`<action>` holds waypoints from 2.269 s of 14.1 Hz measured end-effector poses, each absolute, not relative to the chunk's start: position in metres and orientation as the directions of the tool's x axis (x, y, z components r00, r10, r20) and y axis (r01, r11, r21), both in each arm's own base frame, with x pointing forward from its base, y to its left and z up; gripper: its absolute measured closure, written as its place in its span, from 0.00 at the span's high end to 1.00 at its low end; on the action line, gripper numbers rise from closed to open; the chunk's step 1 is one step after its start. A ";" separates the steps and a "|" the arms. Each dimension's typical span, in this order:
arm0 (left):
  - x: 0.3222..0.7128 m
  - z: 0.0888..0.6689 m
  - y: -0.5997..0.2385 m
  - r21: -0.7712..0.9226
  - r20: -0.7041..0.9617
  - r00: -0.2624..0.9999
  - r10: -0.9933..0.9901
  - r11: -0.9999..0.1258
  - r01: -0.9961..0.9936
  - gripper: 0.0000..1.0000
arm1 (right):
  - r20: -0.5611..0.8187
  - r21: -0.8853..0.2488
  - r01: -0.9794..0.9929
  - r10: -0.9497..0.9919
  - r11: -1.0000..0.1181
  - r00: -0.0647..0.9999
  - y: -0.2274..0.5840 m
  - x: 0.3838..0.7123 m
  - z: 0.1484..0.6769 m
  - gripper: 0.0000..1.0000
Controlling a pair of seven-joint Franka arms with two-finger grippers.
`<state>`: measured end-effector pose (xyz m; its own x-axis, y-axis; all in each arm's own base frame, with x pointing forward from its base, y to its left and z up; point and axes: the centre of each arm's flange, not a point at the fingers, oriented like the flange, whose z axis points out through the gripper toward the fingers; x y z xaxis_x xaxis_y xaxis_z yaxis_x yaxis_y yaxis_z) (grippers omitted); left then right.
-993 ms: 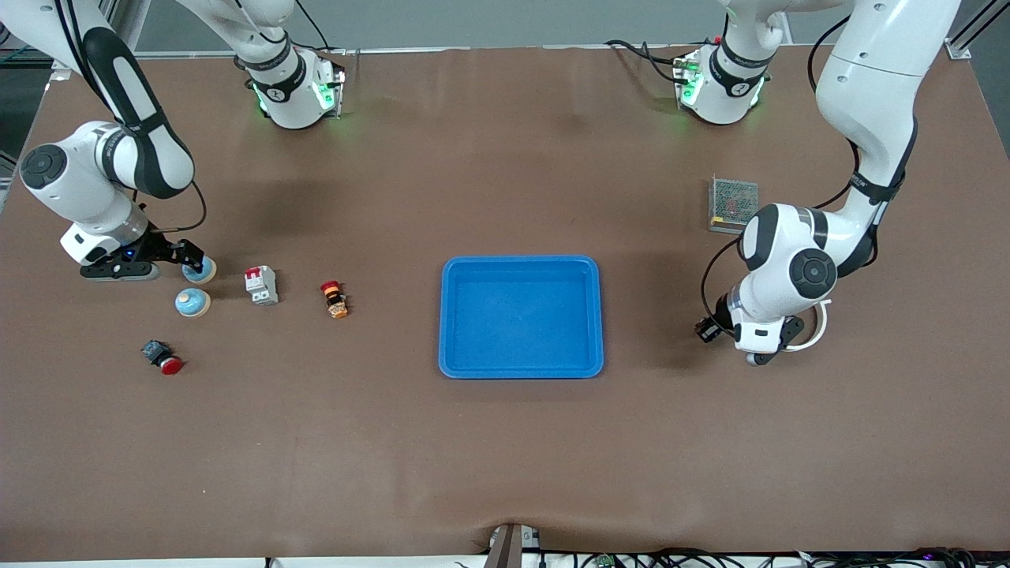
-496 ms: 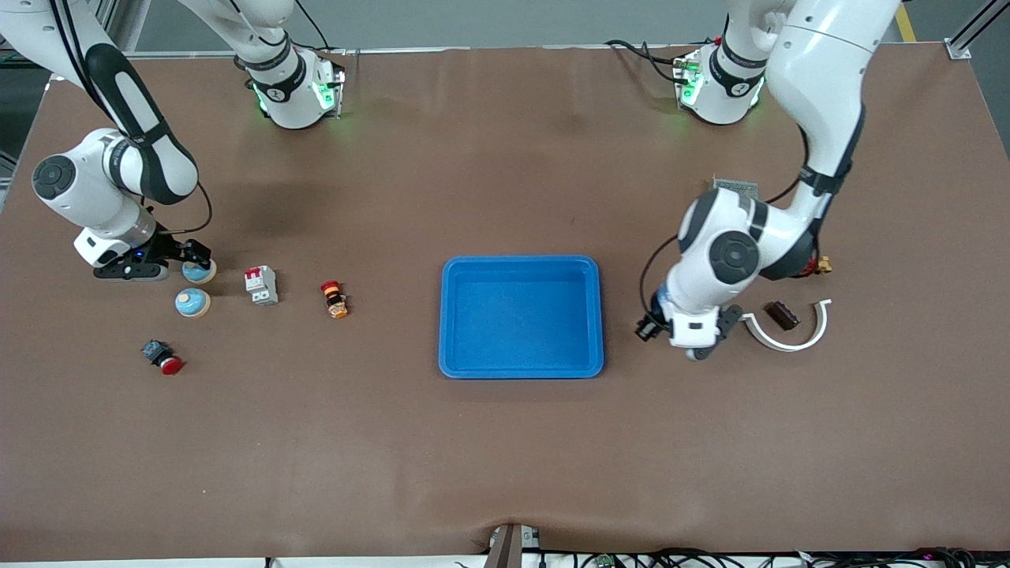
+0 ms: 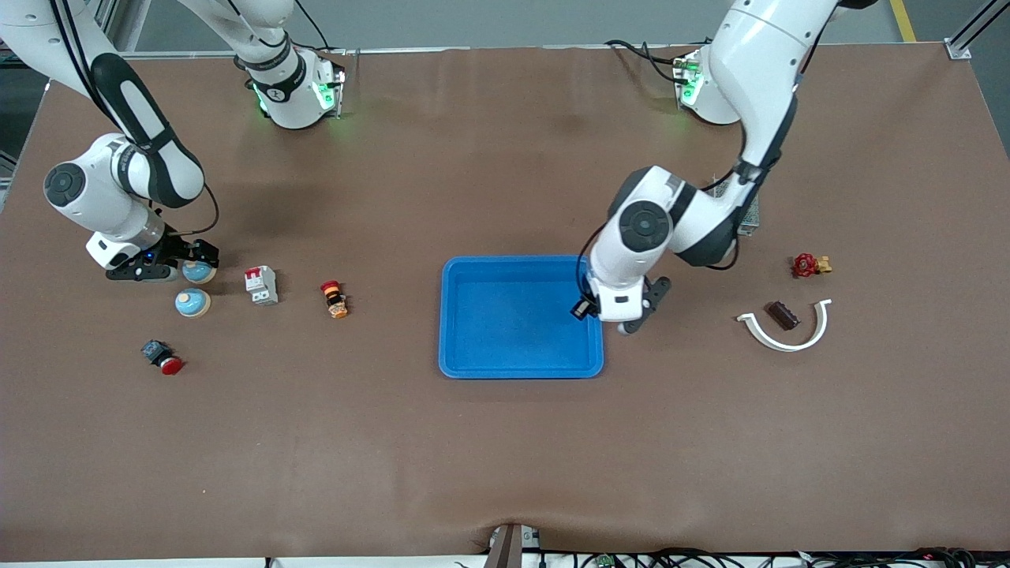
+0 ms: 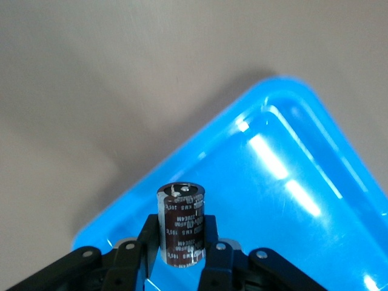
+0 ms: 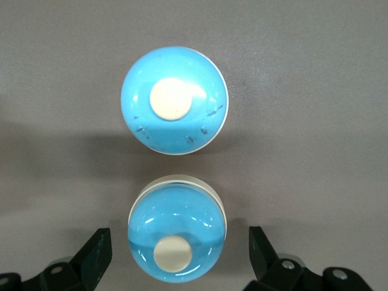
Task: Place electrolytic capacitor and blue bell in tray
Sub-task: 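Carry the capacitor into the tray and open the left gripper, then lift the bell toward the tray while the left gripper grasps another capacitor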
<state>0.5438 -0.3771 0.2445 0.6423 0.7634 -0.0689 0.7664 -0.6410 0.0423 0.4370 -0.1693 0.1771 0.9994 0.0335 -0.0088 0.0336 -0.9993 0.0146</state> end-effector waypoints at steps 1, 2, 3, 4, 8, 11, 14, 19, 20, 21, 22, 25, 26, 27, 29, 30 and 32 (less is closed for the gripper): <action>0.538 0.235 -0.389 0.031 -0.057 0.639 0.767 -0.638 0.769 0.34 | -0.010 0.014 0.033 0.033 -0.999 0.999 -0.169 0.437 0.176 1.00; 0.534 0.226 -0.399 0.022 -0.044 0.632 0.773 -0.632 0.775 0.34 | -0.010 0.014 0.033 0.033 -0.999 0.999 -0.169 0.437 0.176 1.00; 0.531 0.219 -0.406 0.016 -0.034 0.623 0.781 -0.623 0.782 0.34 | -0.009 0.014 0.034 0.034 -0.999 0.999 -0.169 0.438 0.176 1.00; 0.530 0.214 -0.411 0.013 -0.029 0.618 0.786 -0.618 0.786 0.34 | -0.008 0.014 0.034 0.034 -0.999 0.999 -0.168 0.438 0.177 1.00; 0.531 0.209 -0.418 0.014 -0.027 0.614 0.789 -0.614 0.789 0.47 | -0.005 0.015 0.035 0.035 -0.999 0.999 -0.168 0.440 0.177 0.85; 0.537 0.217 -0.418 0.031 -0.025 0.611 0.791 -0.610 0.792 0.78 | -0.001 0.017 0.034 0.034 -0.999 0.999 -0.168 0.441 0.179 0.67; 0.549 0.249 -0.409 0.027 -0.008 0.603 0.798 -0.603 0.797 1.00 | 0.000 0.017 0.035 0.035 -0.999 0.999 -0.168 0.441 0.179 0.67; 0.580 0.317 -0.344 -0.021 0.023 0.643 0.765 -0.643 0.766 1.00 | 0.004 0.015 0.045 0.045 -0.999 0.999 -0.164 0.445 0.180 0.67; 0.585 0.320 -0.332 -0.039 0.022 0.653 0.757 -0.652 0.757 1.00 | 0.006 0.015 0.049 0.049 -0.999 0.999 -0.163 0.447 0.181 0.67; 0.589 0.321 -0.319 -0.056 0.019 0.664 0.748 -0.662 0.747 1.00 | 0.008 0.014 0.055 0.055 -0.998 0.998 -0.160 0.449 0.182 0.67; 0.592 0.322 -0.308 -0.073 0.015 0.676 0.737 -0.673 0.736 1.00 | 0.005 0.012 0.062 0.062 -0.998 0.998 -0.158 0.453 0.185 0.67; 0.601 0.328 -0.275 -0.111 0.004 0.696 0.718 -0.691 0.714 1.00 | -0.038 -0.006 0.075 0.075 -0.997 0.996 -0.157 0.471 0.205 0.67; 0.605 0.330 -0.263 -0.116 0.001 0.697 0.717 -0.692 0.712 1.00 | -0.049 -0.009 0.079 0.079 -0.997 0.996 -0.157 0.477 0.217 0.67; 0.609 0.331 -0.250 -0.120 -0.001 0.699 0.716 -0.694 0.710 1.00 | -0.058 -0.012 0.082 0.082 -0.997 0.995 -0.157 0.483 0.229 0.67; 0.613 0.332 -0.219 -0.132 -0.012 0.717 0.697 -0.711 0.690 1.00 | -0.073 -0.015 0.085 0.086 -0.996 0.994 -0.158 0.492 0.252 0.67; 0.614 0.330 -0.201 -0.139 -0.018 0.721 0.692 -0.716 0.684 1.00 | -0.081 -0.017 0.086 0.087 -0.996 0.993 -0.159 0.497 0.263 0.67; 0.616 0.326 -0.170 -0.154 -0.031 0.720 0.694 -0.715 0.682 1.00 | -0.095 -0.031 0.082 0.085 -0.996 0.992 -0.158 0.508 0.281 0.67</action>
